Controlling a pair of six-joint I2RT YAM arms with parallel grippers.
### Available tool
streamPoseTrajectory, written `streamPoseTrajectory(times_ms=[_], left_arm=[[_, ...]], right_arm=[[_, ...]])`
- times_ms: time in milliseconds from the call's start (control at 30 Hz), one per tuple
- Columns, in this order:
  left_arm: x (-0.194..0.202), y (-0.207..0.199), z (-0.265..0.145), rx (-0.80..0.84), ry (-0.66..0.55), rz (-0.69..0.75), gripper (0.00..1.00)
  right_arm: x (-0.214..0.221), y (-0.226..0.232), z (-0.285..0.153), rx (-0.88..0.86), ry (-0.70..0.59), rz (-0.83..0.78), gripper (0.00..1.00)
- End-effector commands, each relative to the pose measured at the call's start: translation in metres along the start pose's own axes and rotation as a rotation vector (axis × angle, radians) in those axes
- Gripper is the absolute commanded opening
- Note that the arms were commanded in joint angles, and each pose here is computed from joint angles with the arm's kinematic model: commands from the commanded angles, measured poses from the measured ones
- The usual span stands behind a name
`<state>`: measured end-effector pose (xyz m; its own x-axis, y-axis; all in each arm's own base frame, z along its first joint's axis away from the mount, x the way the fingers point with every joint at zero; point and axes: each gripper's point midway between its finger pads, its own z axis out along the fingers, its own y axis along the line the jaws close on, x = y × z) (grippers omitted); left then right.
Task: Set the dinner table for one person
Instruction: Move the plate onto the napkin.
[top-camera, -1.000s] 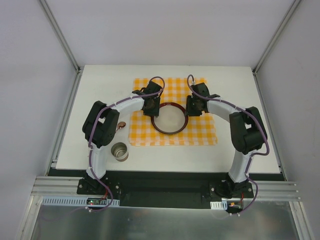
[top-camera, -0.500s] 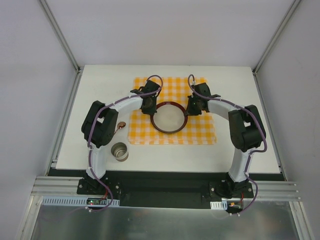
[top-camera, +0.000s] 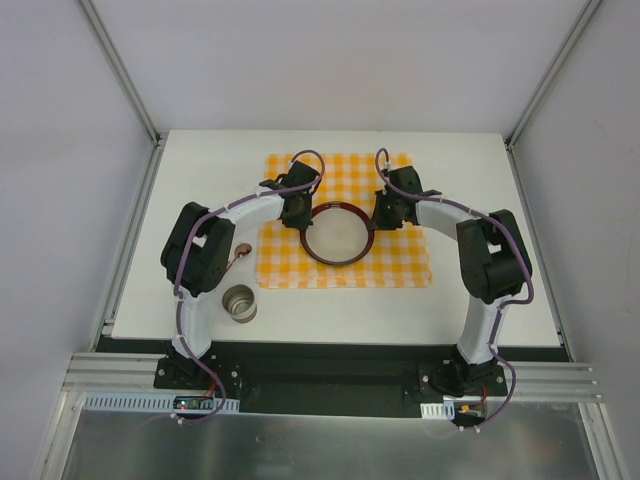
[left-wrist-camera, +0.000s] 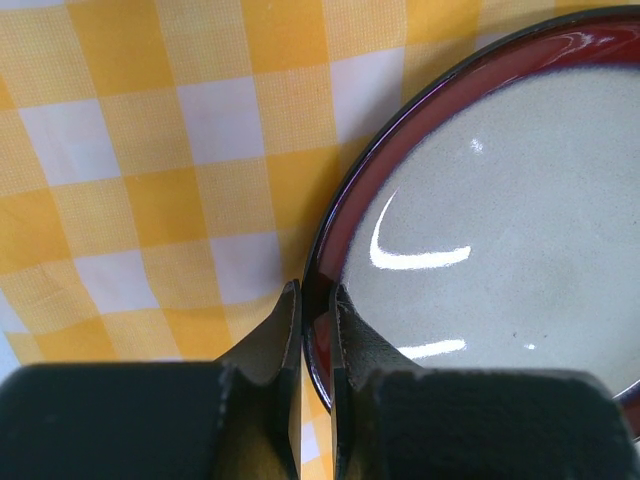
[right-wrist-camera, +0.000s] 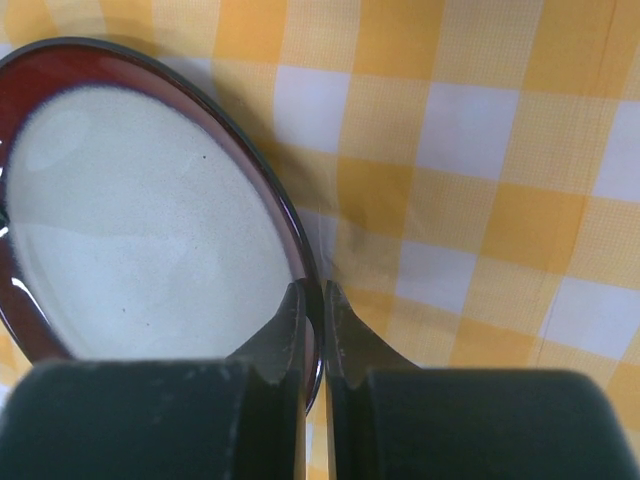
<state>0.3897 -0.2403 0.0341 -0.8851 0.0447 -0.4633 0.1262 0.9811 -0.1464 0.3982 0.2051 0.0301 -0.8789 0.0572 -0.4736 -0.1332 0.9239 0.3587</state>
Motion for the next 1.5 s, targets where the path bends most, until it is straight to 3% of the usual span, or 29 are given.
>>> streamPoseTrajectory(times_ms=[0,633,933,1467], left_arm=[[0.003,-0.01,-0.022,0.017,-0.023,0.027,0.0],[-0.018,-0.018,-0.055,0.026,-0.124,0.045,0.0],[-0.03,-0.013,-0.044,-0.001,-0.131,0.065,0.0],[-0.031,-0.005,-0.014,-0.026,-0.091,0.064,0.0]], right_arm=[[0.003,0.014,-0.012,0.001,-0.004,-0.041,0.0],[-0.034,0.025,-0.053,0.031,-0.09,-0.114,0.01],[-0.056,0.029,-0.04,0.043,-0.08,-0.138,0.0],[-0.053,0.01,0.0,0.041,-0.024,-0.104,0.0]])
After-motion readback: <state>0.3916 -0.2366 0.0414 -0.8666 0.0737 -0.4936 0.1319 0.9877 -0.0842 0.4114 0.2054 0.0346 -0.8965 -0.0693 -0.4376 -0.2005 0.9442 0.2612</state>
